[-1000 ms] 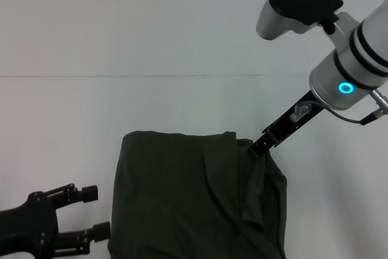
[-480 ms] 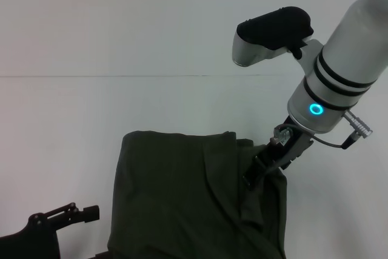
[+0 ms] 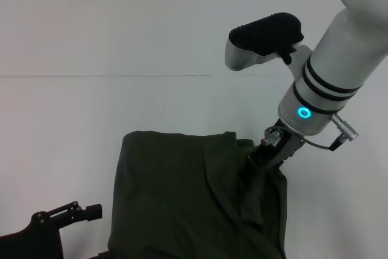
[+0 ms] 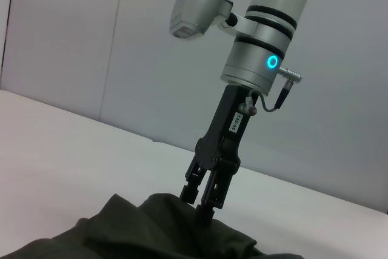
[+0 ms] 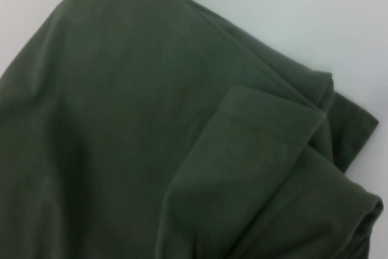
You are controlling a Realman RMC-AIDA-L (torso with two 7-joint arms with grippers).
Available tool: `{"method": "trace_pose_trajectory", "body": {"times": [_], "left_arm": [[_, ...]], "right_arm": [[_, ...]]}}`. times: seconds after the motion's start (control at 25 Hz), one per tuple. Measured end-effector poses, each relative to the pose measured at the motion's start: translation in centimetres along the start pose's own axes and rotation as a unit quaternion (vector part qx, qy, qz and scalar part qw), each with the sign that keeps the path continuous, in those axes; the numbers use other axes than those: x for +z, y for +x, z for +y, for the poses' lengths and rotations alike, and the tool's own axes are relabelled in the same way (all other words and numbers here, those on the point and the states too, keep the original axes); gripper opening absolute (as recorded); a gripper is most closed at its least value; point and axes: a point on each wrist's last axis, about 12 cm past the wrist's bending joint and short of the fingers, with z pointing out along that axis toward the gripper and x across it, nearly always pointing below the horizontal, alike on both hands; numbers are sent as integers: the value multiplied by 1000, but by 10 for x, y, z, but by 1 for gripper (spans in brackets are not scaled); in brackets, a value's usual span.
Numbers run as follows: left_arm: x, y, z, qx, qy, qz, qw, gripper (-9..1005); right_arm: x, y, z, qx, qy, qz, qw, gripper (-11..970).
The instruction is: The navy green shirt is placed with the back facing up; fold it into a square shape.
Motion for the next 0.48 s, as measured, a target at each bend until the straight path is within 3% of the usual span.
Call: {"method": "trace_pose_trajectory", "body": {"times": [0.24,0.48], "left_arm": [[0,0,1,1,-4,0,1000,888],[1,0,1,-2,-4,-2,1000,888]], "right_arm": [[0,-5,3,-1,-19,-21,1000,788],[16,4,-2,11,-20,8,1000,784]]}}
